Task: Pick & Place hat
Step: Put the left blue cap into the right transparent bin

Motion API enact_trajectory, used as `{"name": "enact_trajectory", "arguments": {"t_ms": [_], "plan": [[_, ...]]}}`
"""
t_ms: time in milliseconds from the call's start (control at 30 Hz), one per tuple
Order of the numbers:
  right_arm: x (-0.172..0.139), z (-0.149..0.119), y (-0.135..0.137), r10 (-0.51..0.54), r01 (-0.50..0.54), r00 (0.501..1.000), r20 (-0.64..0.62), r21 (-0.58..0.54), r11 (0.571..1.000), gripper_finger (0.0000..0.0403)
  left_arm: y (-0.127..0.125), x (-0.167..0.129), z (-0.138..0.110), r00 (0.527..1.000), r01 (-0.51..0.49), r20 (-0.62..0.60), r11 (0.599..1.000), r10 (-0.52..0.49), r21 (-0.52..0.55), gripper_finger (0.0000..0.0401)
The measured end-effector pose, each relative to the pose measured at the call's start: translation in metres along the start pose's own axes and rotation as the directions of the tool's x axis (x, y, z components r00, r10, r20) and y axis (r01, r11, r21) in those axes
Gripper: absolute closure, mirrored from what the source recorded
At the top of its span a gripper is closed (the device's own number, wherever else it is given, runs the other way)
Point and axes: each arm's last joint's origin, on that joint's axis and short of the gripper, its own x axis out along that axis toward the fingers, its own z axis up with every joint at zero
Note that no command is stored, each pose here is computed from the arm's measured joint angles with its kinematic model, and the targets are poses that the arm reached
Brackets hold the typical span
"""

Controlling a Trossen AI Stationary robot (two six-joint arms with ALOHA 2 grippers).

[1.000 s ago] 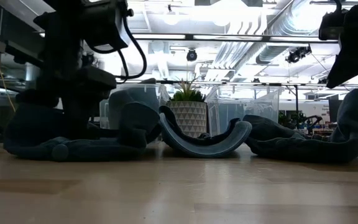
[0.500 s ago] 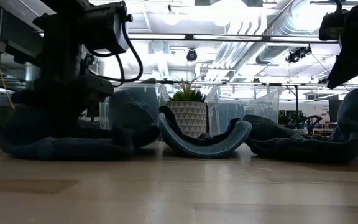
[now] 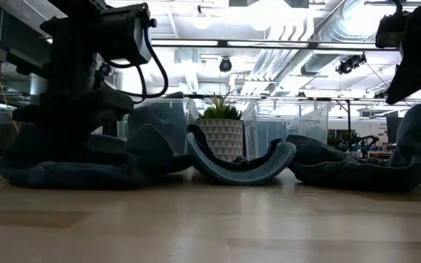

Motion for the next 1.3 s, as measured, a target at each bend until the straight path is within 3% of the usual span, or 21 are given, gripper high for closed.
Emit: {"name": "enact_trajectory", "arguments": {"t_ms": [400, 967, 1300], "plan": [[0.000, -0.001, 0.001, 0.020, -0.020, 1.000, -0.022, 0.001, 1.000, 0.0221, 0.004, -0.014, -0.004, 0.999, 0.033, -0.040, 0.999, -0.033, -0.017, 0.0401], [0.000, 0.002, 0.004, 0.065, -0.065, 0.998, -0.006, 0.016, 0.998, 0.0221, 0.023, -0.075, -0.011, 0.968, 0.218, 0.144, 0.972, -0.205, -0.084, 0.0401], [0.000, 0.015, 0.015, 0.129, -0.135, 0.982, 0.140, 0.036, 0.990, 0.0221, 0.032, -0.113, -0.013, 0.933, 0.265, 0.267, 0.963, -0.242, -0.055, 0.0401]]}}
